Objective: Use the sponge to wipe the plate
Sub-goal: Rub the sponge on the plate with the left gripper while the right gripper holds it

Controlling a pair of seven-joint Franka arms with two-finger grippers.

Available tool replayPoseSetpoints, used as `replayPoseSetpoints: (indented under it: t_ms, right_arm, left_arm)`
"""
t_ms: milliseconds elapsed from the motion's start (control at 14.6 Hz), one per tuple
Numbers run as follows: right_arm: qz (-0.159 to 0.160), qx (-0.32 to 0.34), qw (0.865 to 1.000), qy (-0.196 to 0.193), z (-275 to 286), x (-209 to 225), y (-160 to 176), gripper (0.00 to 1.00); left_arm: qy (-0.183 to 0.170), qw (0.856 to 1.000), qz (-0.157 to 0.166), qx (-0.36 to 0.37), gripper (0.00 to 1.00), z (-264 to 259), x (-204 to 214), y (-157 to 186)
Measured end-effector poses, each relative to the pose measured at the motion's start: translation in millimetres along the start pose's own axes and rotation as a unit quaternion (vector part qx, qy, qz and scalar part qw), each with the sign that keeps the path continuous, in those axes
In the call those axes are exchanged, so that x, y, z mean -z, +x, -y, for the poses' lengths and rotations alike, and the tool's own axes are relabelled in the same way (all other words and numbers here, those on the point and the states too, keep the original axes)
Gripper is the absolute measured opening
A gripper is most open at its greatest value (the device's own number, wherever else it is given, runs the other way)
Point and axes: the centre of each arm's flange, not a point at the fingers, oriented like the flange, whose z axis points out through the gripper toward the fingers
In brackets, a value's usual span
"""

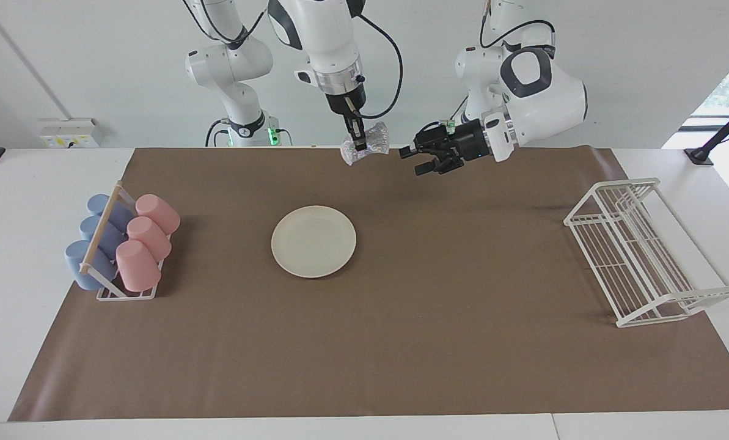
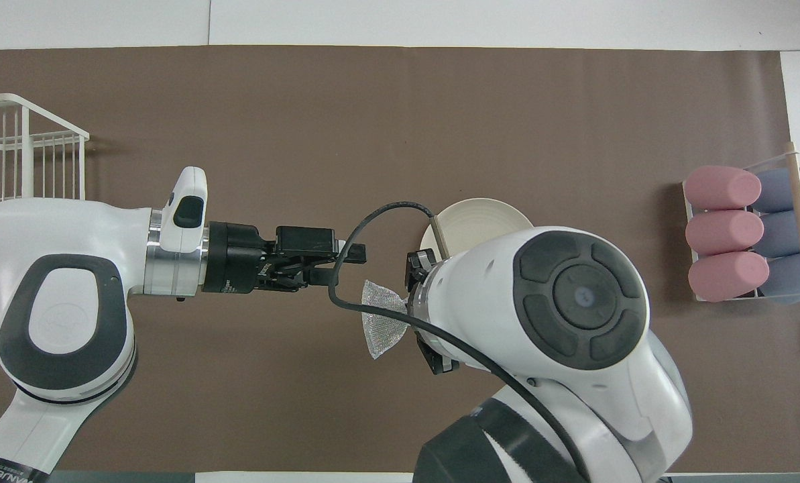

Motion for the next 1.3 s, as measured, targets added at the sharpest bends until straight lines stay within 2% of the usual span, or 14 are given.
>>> replayPoseSetpoints:
  t_ms: [275, 687, 824, 893, 962, 1030, 1099, 1305]
  right_arm:
    - [0.000, 0.000, 1.000, 0.000, 0, 0, 0, 0.12]
    - [0.000, 0.000, 1.000, 0.000, 0, 0, 0, 0.12]
    - [0.000, 0.000, 1.000, 0.000, 0, 0, 0, 0.12]
    - [0.000, 0.000, 1.000, 0.000, 0, 0, 0, 0.12]
    - [0.000, 0.000, 1.000, 0.000, 0, 0, 0, 0.12]
    - [0.000, 0.000, 1.000, 0.000, 0, 0, 0, 0.12]
    - [0.000, 0.000, 1.000, 0.000, 0, 0, 0, 0.12]
    - [0.000, 0.000, 1.000, 0.000, 0, 0, 0, 0.12]
  left_arm:
    - [-0.013, 0.999, 0.035, 0.001, 0.99, -4, -1, -10]
    - [-0.017, 0.999, 0.039, 0.001, 0.96, -5, 0, -13]
    - [-0.017, 0.999, 0.040, 0.000, 0.75, -5, -2, -13]
    - [-0.016, 0.999, 0.042, -0.001, 0.75, -6, -3, -14]
    - [-0.015, 0.999, 0.044, -0.002, 0.67, -6, -5, -15]
    - [-0.015, 0.999, 0.047, -0.003, 0.56, -7, -8, -17]
    - [-0.014, 0.999, 0.050, -0.004, 0.40, -8, -11, -19]
    - [-0.012, 0.999, 0.051, -0.002, 0.08, -6, -13, -20]
